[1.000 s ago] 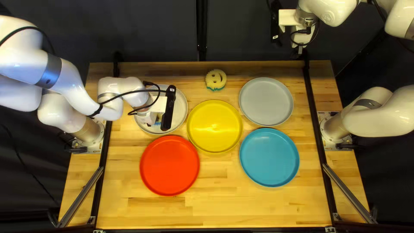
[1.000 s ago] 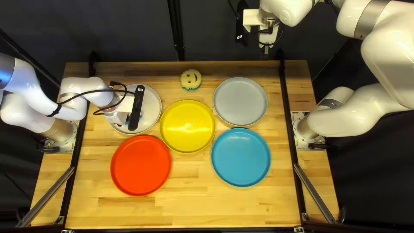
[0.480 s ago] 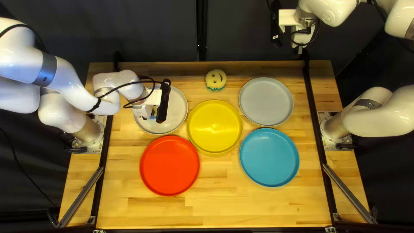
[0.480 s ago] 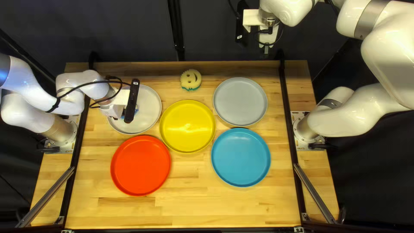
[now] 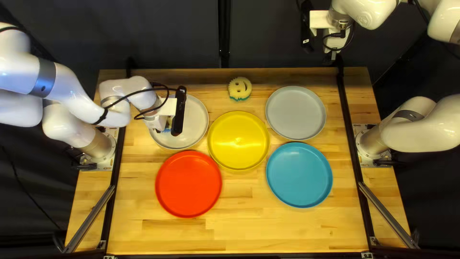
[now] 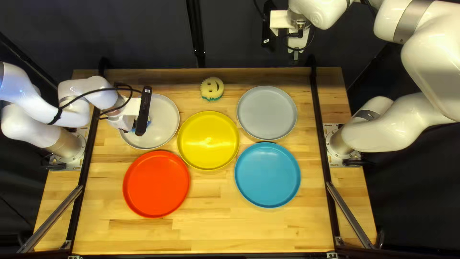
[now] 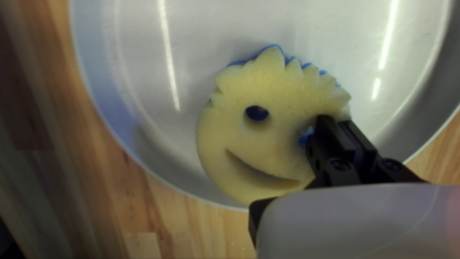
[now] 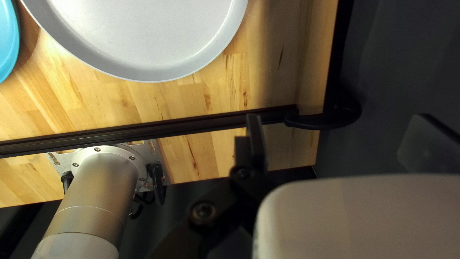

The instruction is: Pick up sponge and scrub the plate

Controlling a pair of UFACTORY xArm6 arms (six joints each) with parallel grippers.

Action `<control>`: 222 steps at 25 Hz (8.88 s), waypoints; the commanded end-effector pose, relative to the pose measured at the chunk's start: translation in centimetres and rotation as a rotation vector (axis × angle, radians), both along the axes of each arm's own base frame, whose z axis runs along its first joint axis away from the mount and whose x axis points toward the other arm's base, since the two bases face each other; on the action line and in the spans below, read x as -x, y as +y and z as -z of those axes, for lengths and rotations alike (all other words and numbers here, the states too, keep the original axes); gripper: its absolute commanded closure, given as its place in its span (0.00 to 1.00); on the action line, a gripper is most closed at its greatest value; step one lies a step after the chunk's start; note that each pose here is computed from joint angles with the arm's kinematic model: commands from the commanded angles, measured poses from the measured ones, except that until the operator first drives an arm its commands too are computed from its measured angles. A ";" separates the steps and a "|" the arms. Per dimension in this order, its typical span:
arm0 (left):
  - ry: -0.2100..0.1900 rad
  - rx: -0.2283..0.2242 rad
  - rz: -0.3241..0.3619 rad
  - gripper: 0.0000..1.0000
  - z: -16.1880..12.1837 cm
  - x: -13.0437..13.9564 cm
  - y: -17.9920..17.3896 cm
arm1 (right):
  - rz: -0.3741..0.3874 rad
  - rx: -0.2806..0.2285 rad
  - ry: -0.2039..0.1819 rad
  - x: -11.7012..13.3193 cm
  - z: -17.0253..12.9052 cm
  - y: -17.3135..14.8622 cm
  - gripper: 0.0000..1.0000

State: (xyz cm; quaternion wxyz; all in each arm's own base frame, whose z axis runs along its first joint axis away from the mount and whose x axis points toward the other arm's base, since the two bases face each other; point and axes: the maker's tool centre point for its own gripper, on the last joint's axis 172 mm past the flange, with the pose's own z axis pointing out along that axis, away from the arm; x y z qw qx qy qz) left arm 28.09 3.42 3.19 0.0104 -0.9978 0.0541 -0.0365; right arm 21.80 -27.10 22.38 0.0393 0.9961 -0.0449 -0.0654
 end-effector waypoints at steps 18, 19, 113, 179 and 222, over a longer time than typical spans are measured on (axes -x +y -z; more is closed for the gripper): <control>0.017 -0.004 -0.013 1.00 -1.4 -2.0 8.0 | 0.000 0.000 0.000 0.0 0.0 0.0 0.00; 0.018 -0.004 -0.012 1.00 -1.3 -2.1 7.9 | 0.000 0.000 0.000 0.0 0.0 0.0 0.00; -0.011 -0.056 0.016 1.00 -4.7 -2.8 2.3 | 0.000 0.000 0.000 0.0 0.0 0.0 0.00; -0.162 -0.069 0.248 1.00 -2.0 -20.9 -3.4 | 0.000 0.000 0.000 0.0 0.0 0.0 0.00; -0.162 -0.035 0.258 1.00 -0.9 -23.4 -3.6 | 0.000 0.000 0.000 0.0 0.0 0.0 0.00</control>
